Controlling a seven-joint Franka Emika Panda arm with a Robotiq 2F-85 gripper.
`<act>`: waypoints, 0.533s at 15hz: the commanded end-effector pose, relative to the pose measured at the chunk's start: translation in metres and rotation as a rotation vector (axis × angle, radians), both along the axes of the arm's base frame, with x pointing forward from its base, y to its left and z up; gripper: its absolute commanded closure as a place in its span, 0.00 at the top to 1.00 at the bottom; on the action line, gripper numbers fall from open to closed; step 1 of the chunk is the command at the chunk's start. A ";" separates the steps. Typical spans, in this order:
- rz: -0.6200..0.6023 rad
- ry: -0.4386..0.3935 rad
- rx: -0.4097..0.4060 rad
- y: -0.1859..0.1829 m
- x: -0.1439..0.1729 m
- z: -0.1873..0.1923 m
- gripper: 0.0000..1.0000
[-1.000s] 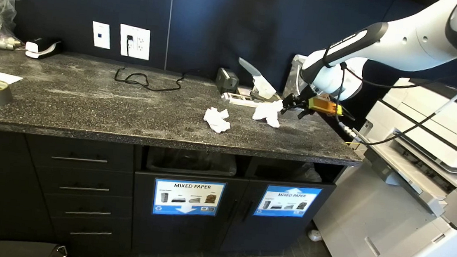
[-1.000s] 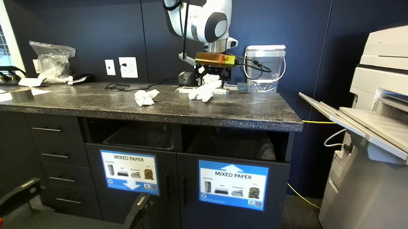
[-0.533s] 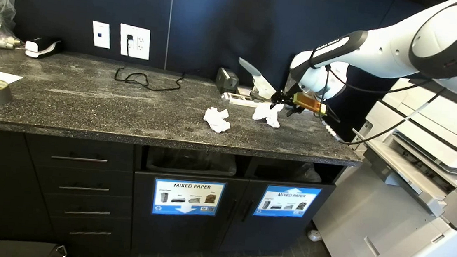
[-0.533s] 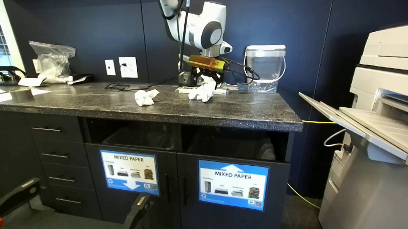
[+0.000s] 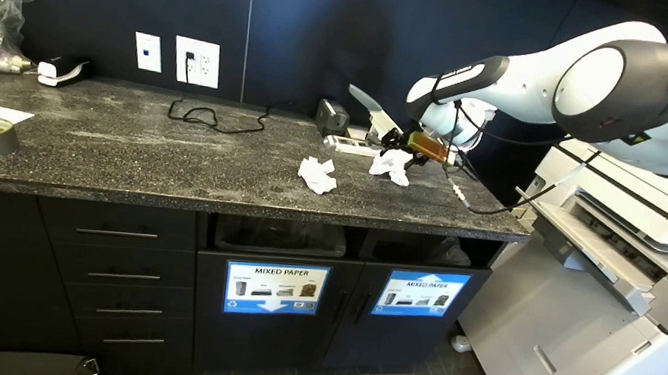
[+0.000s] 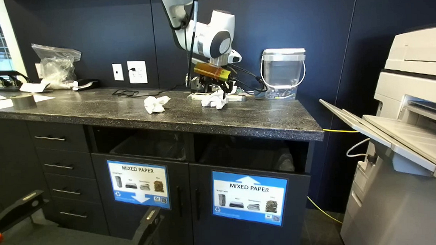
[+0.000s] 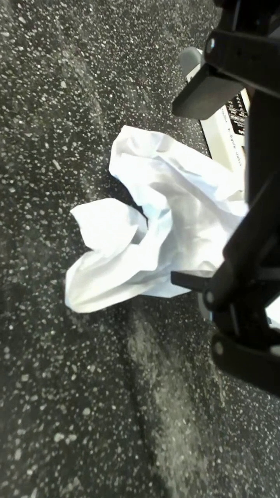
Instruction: Pick up the papers on the counter and throw them in the bin
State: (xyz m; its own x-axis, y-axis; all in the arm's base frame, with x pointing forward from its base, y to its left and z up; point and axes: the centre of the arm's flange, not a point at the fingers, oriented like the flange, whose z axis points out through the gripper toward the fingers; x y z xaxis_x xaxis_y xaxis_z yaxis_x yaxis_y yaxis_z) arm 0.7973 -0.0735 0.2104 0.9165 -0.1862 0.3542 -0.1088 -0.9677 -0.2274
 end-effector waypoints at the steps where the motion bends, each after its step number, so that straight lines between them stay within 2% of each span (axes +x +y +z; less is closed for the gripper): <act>1: -0.033 0.000 -0.014 0.012 0.032 -0.014 1.00; 3: -0.046 0.005 -0.012 -0.003 0.040 -0.014 1.00; 4: -0.044 0.007 -0.034 0.014 0.038 -0.023 1.00; 5: -0.044 0.008 -0.041 0.016 0.039 -0.024 1.00; 6: -0.053 0.015 -0.035 0.002 0.045 -0.022 1.00; 8: -0.047 0.020 -0.060 0.022 0.042 -0.034 1.00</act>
State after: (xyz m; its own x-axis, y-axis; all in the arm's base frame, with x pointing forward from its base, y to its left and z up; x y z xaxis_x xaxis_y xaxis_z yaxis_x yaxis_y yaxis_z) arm 0.8104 -0.0623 0.1840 0.9176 -0.2081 0.3385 -0.1478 -0.9695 -0.1955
